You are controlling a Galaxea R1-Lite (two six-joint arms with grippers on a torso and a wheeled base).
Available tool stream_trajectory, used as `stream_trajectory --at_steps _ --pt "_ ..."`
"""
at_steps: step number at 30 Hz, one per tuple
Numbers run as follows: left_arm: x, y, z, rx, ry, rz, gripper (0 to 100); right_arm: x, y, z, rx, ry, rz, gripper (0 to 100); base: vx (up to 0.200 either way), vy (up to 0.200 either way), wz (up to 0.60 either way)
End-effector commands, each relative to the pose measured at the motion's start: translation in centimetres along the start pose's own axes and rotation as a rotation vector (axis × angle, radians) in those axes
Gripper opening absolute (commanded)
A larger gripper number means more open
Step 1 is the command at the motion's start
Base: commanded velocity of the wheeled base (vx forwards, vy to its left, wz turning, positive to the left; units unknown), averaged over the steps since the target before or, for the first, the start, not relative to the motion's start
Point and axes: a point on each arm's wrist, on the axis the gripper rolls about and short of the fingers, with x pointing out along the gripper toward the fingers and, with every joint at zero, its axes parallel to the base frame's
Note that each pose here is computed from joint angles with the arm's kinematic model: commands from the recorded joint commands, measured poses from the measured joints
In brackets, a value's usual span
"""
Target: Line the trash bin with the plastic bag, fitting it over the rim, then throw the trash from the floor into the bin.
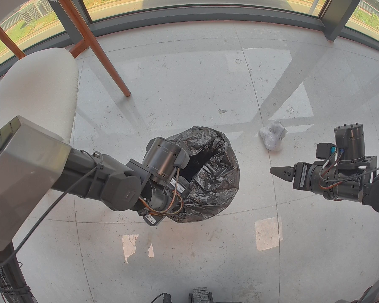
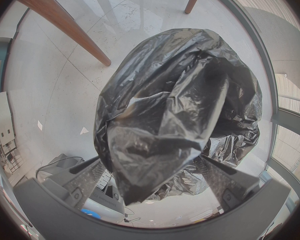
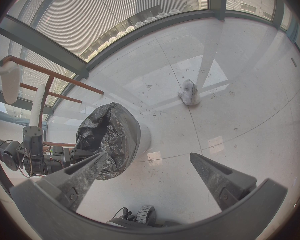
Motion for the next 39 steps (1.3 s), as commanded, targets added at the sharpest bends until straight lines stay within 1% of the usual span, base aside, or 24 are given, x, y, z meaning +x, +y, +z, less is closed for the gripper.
stream_trajectory --at_steps 1,15,20,24,32,39 --pt "0.4 0.1 -0.1 0.002 0.0 0.012 0 -0.2 -0.1 0.0 0.002 -0.005 -0.001 100 0.0 0.0 0.0" --pt "-0.4 0.0 0.1 0.013 -0.002 0.009 0 -0.8 -0.3 -0.4 0.01 0.001 -0.005 100 0.0 0.0 0.0" --pt "-4.0 0.3 0.6 0.039 0.026 0.091 0 -0.8 -0.5 -0.3 0.014 -0.003 -0.01 100 0.0 0.0 0.0" --pt "-5.1 0.9 0.5 0.058 0.046 0.149 0 -0.8 -0.5 -0.2 0.012 -0.005 -0.009 100 0.0 0.0 0.0" --pt "-3.6 2.4 -0.4 0.08 0.065 0.232 0 -0.8 -0.5 -0.2 0.01 -0.004 -0.007 100 0.0 0.0 0.0" --pt "-2.9 2.9 -0.7 0.086 0.067 0.261 0 -1.0 -0.6 -0.3 0.014 -0.004 -0.012 100 0.0 0.0 0.0"
